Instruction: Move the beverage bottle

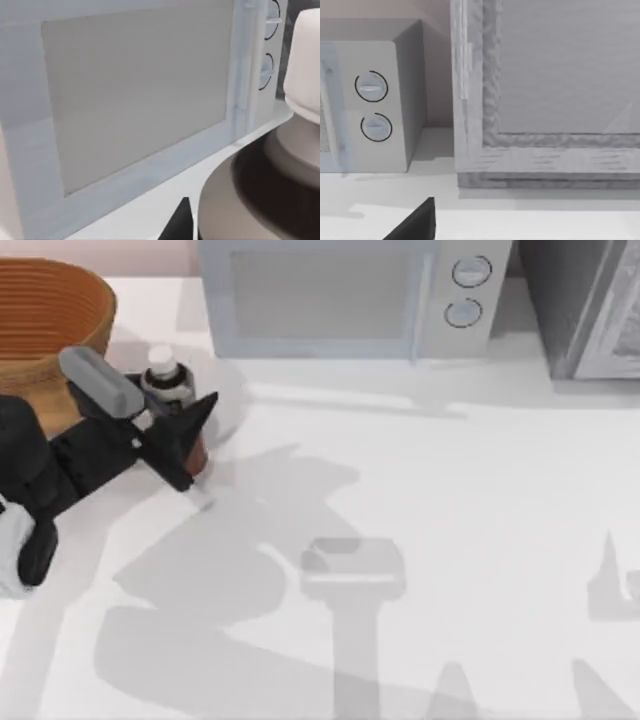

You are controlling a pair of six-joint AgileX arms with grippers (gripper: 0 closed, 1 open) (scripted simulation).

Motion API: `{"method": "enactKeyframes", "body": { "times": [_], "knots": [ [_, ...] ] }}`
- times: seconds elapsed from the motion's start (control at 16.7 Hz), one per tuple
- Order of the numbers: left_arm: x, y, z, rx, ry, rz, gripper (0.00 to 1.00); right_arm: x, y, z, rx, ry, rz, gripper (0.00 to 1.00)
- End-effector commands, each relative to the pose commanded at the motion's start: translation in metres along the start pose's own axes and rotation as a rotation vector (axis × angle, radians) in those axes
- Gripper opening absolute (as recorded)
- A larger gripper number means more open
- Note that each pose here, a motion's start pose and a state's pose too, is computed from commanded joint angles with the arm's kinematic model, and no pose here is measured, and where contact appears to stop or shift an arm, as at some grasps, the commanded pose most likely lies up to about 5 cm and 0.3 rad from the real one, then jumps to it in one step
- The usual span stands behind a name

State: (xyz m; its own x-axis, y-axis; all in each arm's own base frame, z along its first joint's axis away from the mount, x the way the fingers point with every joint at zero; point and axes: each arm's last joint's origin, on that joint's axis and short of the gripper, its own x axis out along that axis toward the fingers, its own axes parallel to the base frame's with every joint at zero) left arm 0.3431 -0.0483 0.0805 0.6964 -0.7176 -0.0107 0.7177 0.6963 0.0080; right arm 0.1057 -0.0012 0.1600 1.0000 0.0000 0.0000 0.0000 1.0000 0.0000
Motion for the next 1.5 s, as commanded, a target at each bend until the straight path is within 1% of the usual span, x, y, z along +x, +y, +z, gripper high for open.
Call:
{"method": "enactKeyframes", "body": {
  "times": [0.12, 0.24, 0.3, 0.42, 0.72, 0.84, 1.2, 1.5],
  "knots": [
    [-0.04, 0.009, 0.004, -0.006, 0.004, 0.001, 0.0, 0.0, 0.0, 0.0, 0.0, 0.0, 0.0, 1.0],
    [-0.068, 0.012, 0.01, 0.004, -0.005, 0.002, 0.0, 0.0, 0.0, 0.0, 0.0, 0.0, 0.0, 1.0],
    [-0.076, 0.013, 0.012, 0.006, -0.007, 0.002, 0.0, 0.0, 0.0, 0.0, 0.0, 0.0, 0.0, 1.0],
    [-0.082, 0.013, 0.013, 0.007, -0.008, 0.002, 0.0, 0.0, 0.0, 0.0, 0.0, 0.0, 0.0, 1.0],
    [-0.08, 0.013, 0.011, 0.005, -0.006, 0.001, 0.0, 0.0, 0.0, 0.0, 0.0, 0.0, 0.0, 1.0],
    [-0.072, 0.014, 0.007, 0.008, -0.008, 0.002, 0.0, 0.0, 0.0, 0.0, 0.0, 0.0, 0.0, 1.0],
    [-0.034, 0.013, -0.024, 0.004, -0.006, 0.001, 0.0, 0.0, 0.0, 0.0, 0.0, 0.0, 0.0, 1.0],
    [-0.031, 0.013, -0.026, 0.007, -0.008, 0.002, 0.0, 0.0, 0.0, 0.0, 0.0, 0.0, 0.0, 1.0]
  ]
}}
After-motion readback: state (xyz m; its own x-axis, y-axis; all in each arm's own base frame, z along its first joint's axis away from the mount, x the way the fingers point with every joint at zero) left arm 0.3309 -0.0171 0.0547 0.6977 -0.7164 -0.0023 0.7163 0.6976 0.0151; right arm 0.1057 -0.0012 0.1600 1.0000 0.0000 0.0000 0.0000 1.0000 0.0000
